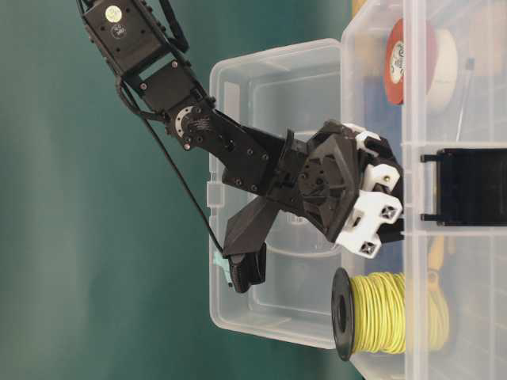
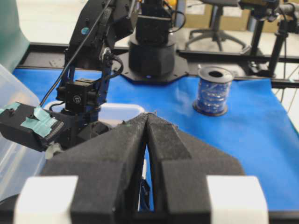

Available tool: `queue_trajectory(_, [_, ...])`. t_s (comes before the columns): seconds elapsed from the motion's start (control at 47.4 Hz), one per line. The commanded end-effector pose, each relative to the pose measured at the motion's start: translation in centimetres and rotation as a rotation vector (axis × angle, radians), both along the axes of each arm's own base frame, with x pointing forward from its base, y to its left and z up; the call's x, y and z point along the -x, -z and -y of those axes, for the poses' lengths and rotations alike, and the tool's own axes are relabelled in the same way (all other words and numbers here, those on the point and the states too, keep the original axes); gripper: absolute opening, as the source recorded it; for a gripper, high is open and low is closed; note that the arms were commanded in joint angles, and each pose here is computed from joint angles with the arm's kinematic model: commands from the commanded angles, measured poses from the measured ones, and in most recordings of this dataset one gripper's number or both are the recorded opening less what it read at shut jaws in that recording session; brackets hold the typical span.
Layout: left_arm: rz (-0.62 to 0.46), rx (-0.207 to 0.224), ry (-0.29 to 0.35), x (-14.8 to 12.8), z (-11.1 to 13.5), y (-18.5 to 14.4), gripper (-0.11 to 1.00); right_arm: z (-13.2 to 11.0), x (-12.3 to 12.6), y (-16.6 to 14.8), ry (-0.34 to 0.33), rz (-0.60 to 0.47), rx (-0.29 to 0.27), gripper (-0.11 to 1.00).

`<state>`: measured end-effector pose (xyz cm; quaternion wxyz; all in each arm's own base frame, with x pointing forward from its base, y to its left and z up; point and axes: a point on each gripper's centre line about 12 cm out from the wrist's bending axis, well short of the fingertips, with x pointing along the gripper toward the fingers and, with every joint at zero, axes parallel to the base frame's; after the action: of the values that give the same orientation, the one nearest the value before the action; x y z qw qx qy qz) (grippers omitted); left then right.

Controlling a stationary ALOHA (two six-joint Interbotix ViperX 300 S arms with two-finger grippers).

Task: Pick the screwdriver from the toolbox among several items.
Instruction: 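Lower the right gripper and close it on the screwdriver handle, then lift the screwdriver out of the toolbox and carry it toward the pliers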

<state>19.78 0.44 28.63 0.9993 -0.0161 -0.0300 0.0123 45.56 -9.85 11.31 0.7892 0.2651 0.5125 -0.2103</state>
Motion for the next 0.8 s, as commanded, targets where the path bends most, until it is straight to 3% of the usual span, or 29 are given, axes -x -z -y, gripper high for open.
queue_trajectory(0.0, [0.006,0.003,-0.004,-0.1,-0.1,-0.3,0.00,0.2,-0.6,-1.9,0.008,0.045,0.003,0.26])
queue_trajectory(0.211, [0.006,0.004,-0.004,0.0,-0.1,-0.2,0.00,0.0,0.1,-5.0,0.014,0.065,0.002,0.26])
queue_trajectory(0.401, [0.009,0.004,-0.004,0.0,-0.1,-0.3,0.00,-1.7,2.0,-11.7,0.015,0.116,-0.008,0.26])
queue_trajectory(0.611, [0.009,0.006,-0.009,0.0,-0.2,-0.3,0.00,-7.5,3.8,-17.9,-0.042,0.227,-0.034,0.26])
queue_trajectory(0.78, [0.008,0.006,-0.015,0.0,-0.3,-0.2,0.00,-13.4,3.4,-17.7,-0.111,0.235,-0.043,0.26])
